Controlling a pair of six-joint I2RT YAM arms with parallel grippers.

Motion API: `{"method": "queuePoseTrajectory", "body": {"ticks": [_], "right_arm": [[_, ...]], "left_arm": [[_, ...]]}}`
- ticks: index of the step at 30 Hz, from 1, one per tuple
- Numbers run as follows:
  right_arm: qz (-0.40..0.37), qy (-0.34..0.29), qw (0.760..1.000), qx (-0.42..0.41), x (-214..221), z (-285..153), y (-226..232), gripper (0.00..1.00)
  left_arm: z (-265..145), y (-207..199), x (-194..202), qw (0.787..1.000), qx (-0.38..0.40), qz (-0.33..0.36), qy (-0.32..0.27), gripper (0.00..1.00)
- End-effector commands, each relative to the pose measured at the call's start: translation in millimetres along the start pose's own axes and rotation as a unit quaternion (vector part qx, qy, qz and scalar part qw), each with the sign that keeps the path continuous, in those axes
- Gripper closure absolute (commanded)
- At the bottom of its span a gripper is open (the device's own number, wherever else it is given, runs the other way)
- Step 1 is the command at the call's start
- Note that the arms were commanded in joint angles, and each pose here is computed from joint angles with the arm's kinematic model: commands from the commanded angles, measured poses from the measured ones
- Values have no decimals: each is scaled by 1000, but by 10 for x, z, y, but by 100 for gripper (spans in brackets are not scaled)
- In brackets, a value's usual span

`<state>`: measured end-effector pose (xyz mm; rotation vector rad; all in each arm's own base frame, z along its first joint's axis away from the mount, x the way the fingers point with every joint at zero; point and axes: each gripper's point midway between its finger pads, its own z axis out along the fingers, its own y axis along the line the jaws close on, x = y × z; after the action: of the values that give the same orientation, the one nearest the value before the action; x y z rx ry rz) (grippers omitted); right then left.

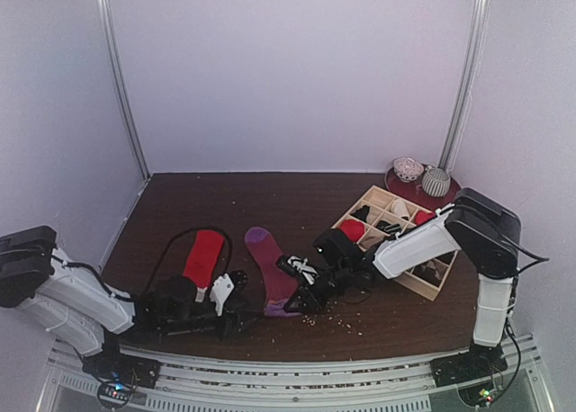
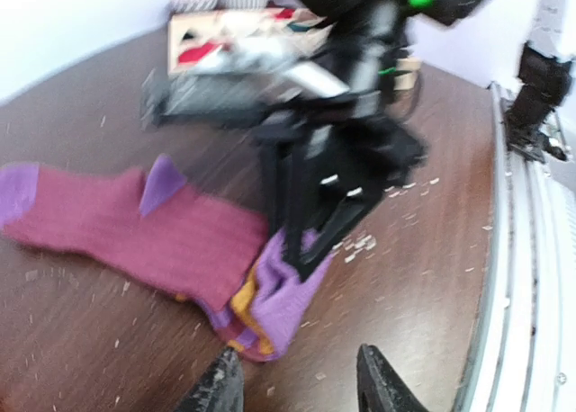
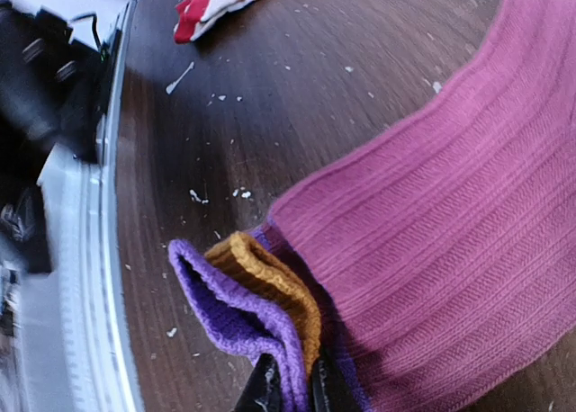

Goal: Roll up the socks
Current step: Roll a pair of socks at the center of the board.

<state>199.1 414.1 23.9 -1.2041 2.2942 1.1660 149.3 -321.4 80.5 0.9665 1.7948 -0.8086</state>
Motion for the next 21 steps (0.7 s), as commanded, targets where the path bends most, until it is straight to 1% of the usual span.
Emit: {"method": "queuePoseTrajectory", "body": {"ticks": [1,4,7,9,11,13,17,21], "right_arm": [[175,81,981,-16,544,50,-59,89],[206,90,974,-22,556,79,-64,89],[211,100,972,-21,578,83,-69,89],[210,105,972,-21,585,76,-65,89],[209,109,972,-22,607,70,-55,89],[206,115,972,-21,635,63,-55,89],[207,123,970,-22,687,60,-56,89],[207,125,970,-24,695,64,-53,89]], "left_arm": [[6,-151,-73,994,-10,110,-14,57],[135,-179,4,990,-9,141,-7,57],[276,-128,76,986,-26,163,2,56],[312,-103,44,983,-36,182,-10,54],[276,-94,-107,977,-46,200,-52,52],[278,-96,-136,971,-49,227,-64,52],[363,-218,-42,961,-14,271,-53,53],[436,-265,127,959,7,280,-35,54]]}}
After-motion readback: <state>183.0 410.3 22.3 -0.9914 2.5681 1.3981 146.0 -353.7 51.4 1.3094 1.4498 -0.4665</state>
